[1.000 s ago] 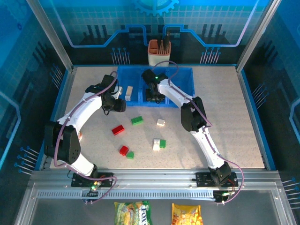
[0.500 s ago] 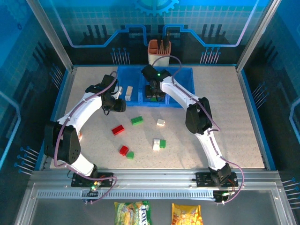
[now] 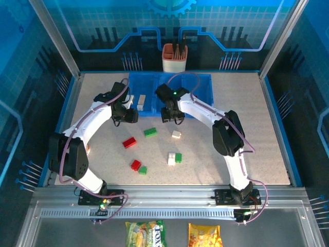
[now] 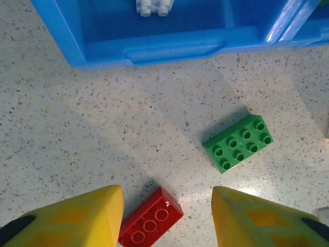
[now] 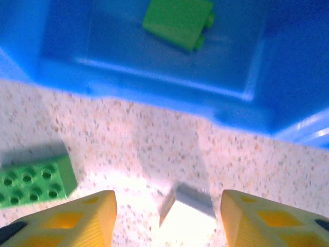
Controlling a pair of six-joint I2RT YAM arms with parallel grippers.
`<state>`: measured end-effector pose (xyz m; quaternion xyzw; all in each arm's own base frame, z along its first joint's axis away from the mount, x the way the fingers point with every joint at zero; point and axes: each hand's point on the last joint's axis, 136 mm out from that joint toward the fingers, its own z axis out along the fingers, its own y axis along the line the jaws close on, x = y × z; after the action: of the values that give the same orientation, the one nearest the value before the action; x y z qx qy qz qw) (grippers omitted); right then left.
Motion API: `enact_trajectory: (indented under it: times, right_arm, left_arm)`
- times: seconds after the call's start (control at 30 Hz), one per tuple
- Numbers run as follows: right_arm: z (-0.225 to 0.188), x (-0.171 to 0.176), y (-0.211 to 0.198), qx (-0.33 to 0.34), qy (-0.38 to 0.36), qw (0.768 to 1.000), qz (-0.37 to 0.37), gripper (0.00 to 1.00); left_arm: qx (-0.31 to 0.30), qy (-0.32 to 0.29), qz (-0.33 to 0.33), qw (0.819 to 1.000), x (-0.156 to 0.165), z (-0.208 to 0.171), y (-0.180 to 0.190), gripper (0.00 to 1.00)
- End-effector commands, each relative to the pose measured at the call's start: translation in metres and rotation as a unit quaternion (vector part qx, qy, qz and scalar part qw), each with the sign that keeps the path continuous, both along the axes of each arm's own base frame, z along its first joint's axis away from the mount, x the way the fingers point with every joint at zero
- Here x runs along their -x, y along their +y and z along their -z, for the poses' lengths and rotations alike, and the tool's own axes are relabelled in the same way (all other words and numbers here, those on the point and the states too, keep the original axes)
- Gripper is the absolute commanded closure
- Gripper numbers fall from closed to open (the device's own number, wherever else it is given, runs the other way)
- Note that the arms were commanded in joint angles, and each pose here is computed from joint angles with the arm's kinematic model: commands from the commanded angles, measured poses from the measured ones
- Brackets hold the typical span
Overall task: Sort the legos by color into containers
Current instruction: Place the lego in the container, then pick up the lego from the bottom-center of the table.
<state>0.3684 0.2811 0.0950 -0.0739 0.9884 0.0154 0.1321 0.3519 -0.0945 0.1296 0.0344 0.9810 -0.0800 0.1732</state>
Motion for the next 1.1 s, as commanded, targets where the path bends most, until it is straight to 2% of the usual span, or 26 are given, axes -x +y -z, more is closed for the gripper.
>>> enact_trajectory:
  times: [0.0,0.2,0.5,0.7,0.9,1.07]
  right_arm:
    - [-0.008,0.025,0.005,-0.011,0.001,1.0,0.0,0.43]
    - [0.01,0.068,0.005,-0.001,0.027,1.0,-0.002,0.44]
    - [0.025,0.121,0.054,-0.001,0.047,0.995,-0.091,0.45]
    - [0.026,0.15,0.095,0.022,0.048,0.983,-0.175,0.45]
    - [0.023,0.184,0.136,0.032,0.048,0.967,-0.25,0.45]
    - [0.026,0.209,0.161,0.044,0.05,0.95,-0.305,0.44]
  left_arm:
    - [0.014,0.005,-0.001,1.0,-0.002,0.0,-0.002,0.51]
    - [0.015,0.005,-0.001,1.0,-0.003,0.0,-0.003,0.5]
    - [-0.015,-0.025,-0.031,0.999,-0.006,-0.012,0.016,0.51]
    - [0.018,-0.056,-0.104,0.993,-0.014,-0.032,0.053,0.51]
    - [0.054,-0.096,-0.188,0.976,-0.017,-0.053,0.103,0.51]
    - [0.078,-0.099,-0.217,0.968,-0.016,-0.056,0.119,0.51]
